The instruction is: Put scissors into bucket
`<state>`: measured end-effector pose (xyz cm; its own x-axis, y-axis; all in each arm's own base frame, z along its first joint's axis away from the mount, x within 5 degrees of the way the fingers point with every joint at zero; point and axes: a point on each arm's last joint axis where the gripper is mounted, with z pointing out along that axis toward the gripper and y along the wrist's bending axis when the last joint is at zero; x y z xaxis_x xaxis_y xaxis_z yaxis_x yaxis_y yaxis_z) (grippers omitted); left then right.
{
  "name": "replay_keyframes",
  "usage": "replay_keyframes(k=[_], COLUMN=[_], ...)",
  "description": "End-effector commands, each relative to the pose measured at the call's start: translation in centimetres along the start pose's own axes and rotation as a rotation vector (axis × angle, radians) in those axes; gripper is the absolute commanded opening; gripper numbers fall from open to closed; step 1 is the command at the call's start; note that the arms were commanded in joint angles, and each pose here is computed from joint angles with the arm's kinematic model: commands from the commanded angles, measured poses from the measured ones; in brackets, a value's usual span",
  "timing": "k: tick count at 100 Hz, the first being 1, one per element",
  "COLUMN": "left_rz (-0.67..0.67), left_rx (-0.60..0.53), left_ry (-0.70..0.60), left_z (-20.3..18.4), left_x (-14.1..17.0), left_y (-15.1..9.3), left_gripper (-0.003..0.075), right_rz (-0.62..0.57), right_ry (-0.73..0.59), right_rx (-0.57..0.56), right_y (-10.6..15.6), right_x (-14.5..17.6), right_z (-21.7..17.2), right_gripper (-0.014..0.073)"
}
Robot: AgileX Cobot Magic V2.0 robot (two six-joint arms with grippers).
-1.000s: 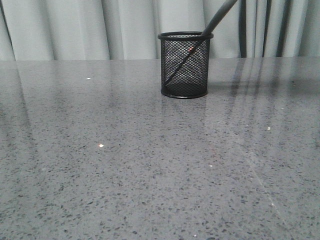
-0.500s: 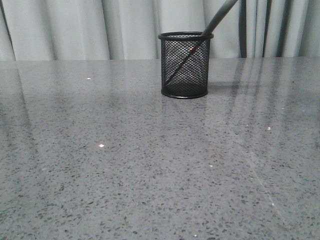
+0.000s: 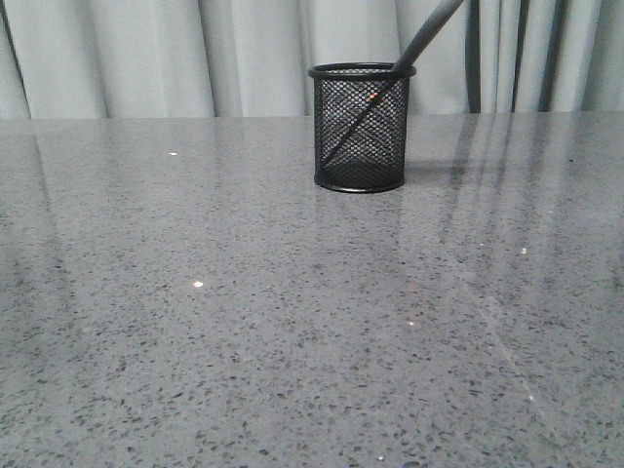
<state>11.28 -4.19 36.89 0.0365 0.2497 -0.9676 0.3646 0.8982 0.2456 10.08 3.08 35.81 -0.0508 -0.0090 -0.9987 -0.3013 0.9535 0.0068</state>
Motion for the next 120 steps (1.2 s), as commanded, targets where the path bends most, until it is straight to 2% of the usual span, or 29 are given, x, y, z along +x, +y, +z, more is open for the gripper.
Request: replay_keyframes(k=[1,17,34,49,114,120], left_rz=[-0.064,-0.071,-0.076,-0.076,-0.076,-0.028], left_rx=[-0.086,-0.106,-0.128,-0.147,-0.141,-0.146], left_ry=[-0.148,-0.172,-0.202,-0.231,-0.219,-0.219], left_z=[-1.5,-3.7,-4.6,-4.8,-4.7,-4.7], left_x=[1.6,6.0,8.5,8.5,8.7,8.7], left_y=[0.0,-1.1,-1.7,-1.6,-1.7,-1.7], left_gripper=[-0.002,-0.002,-0.002,-0.002,-0.002,-0.002], right_rz=[0.009,0.011,0.012,0.013,0.013,0.013], right_ry=[-0.136,-0.16,-0.172,-0.172,-0.172,-0.172], right_rx=[0.043,0.066,0.075,0.075,0.075,0.075], right_y=[-0.3,-0.5,-0.5,-0.5,-0.5,-0.5], right_x=[0.7,4.4,5.8,5.8,5.8,5.8], right_z=[-1.3,-2.3,-2.6,-2.6,-2.6,-2.6], right_gripper=[-0.0046,-0.0046,-0.0046,-0.0046,-0.0046,-0.0046])
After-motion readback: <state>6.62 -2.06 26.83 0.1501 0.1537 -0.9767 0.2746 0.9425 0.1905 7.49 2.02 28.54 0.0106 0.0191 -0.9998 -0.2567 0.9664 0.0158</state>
